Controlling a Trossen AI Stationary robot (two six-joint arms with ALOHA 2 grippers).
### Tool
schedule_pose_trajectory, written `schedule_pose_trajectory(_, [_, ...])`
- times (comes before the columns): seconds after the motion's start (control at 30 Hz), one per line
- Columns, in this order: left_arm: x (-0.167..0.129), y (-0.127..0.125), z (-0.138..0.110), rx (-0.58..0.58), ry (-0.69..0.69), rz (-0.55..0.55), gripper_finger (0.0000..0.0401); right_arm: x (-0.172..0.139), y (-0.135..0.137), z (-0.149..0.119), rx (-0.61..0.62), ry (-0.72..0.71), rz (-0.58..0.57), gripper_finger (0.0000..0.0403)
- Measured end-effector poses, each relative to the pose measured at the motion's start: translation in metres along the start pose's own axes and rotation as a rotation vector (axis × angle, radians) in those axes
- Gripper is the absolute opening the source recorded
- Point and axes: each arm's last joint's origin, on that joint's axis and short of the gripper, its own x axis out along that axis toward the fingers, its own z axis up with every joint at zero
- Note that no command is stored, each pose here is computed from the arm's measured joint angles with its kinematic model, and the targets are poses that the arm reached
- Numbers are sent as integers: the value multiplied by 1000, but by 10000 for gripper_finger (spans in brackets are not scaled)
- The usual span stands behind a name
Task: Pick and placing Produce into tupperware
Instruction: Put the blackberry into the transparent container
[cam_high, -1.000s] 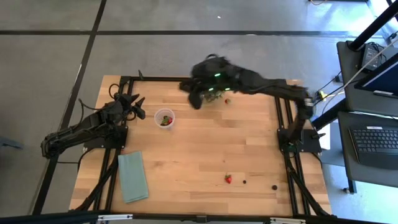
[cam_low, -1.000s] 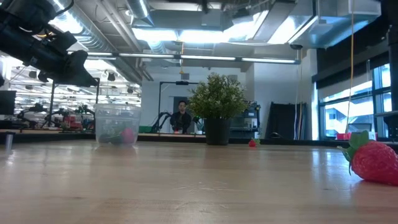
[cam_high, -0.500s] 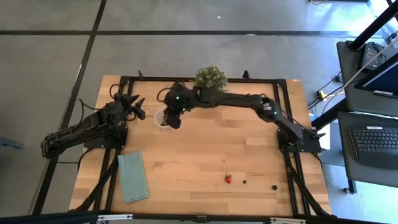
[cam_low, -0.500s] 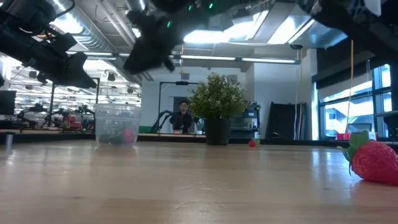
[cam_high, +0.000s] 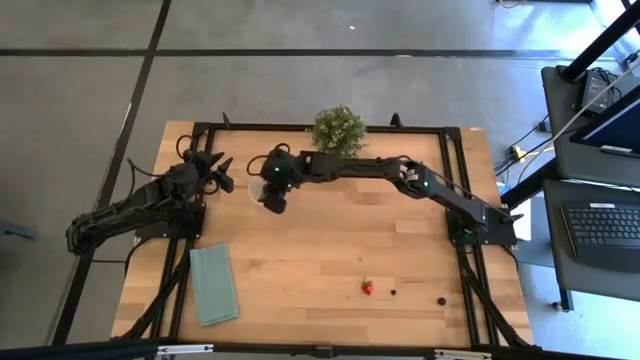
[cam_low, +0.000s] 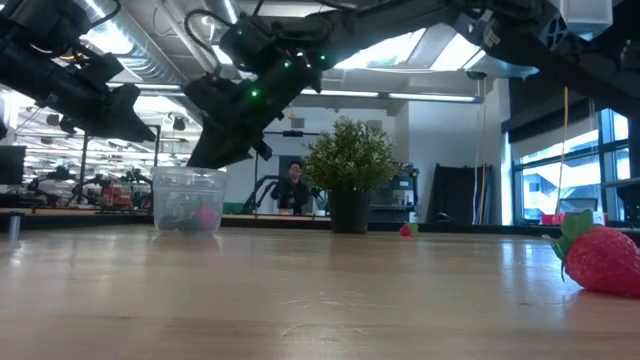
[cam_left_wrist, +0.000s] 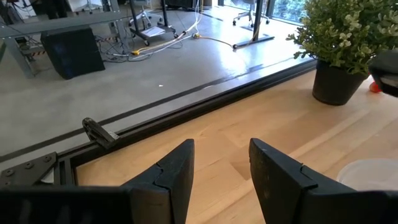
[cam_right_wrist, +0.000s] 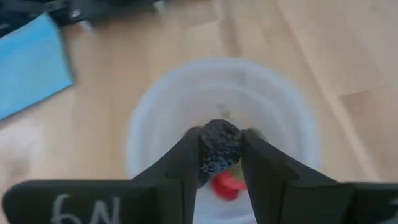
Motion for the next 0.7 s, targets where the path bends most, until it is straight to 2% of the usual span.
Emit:
schedule_pose_trajectory(0.2, [0, 0, 0, 0, 0, 0, 145, -1, -18, 1, 49, -3, -34, 111])
schedule_pose_trajectory(0.7, [0, 0, 0, 0, 0, 0, 145, -1, -16, 0, 19, 5, -27, 123])
